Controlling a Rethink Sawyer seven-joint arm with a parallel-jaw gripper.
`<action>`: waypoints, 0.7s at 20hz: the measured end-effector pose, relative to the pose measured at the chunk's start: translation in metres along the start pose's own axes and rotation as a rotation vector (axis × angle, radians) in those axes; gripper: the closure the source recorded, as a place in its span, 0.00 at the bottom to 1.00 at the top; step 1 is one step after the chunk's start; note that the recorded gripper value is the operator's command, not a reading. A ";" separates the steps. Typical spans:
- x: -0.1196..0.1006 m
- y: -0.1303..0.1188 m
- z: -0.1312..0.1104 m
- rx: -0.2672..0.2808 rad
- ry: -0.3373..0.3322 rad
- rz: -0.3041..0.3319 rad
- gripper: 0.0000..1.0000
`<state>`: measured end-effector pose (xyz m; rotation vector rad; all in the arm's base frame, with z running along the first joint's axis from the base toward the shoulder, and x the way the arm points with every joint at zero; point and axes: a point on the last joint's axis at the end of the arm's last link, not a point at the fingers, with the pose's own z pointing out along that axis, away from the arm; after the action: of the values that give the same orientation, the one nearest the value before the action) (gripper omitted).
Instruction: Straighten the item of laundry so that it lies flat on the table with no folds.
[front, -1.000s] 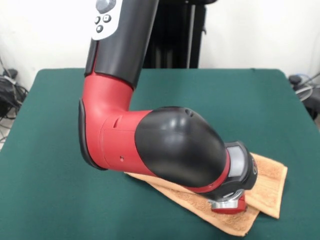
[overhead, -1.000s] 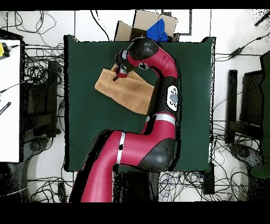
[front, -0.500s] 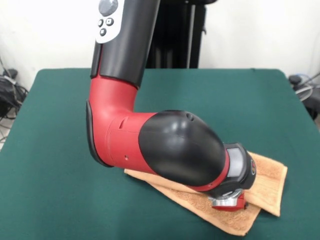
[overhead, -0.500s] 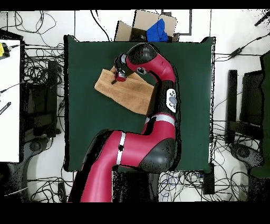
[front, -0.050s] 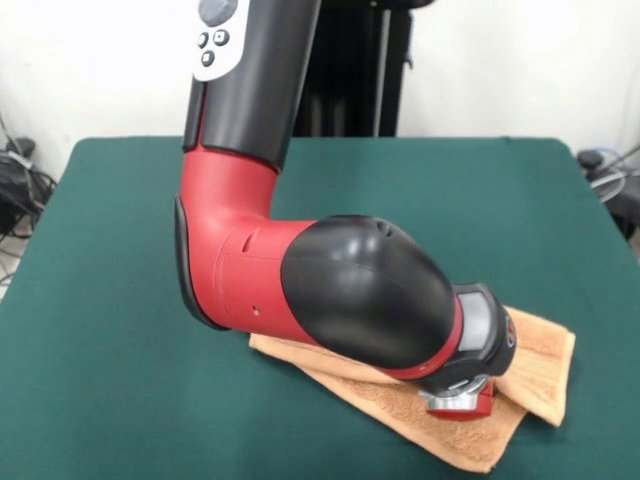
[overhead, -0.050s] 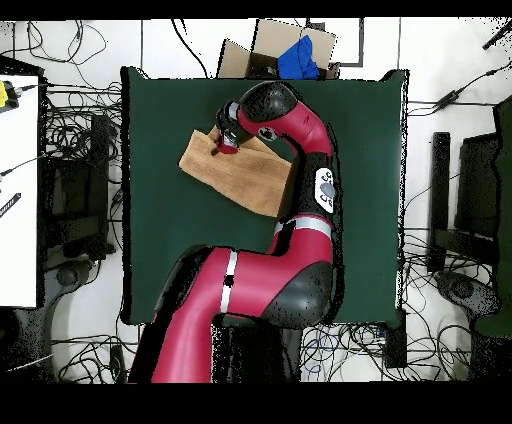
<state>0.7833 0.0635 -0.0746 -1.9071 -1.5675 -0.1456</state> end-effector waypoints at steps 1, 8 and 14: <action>0.000 -0.001 0.001 0.003 0.001 0.001 1.00; 0.001 -0.002 0.006 0.012 0.015 0.002 1.00; 0.002 -0.004 0.006 0.015 0.017 0.005 1.00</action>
<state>0.7788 0.0689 -0.0767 -1.8926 -1.5485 -0.1471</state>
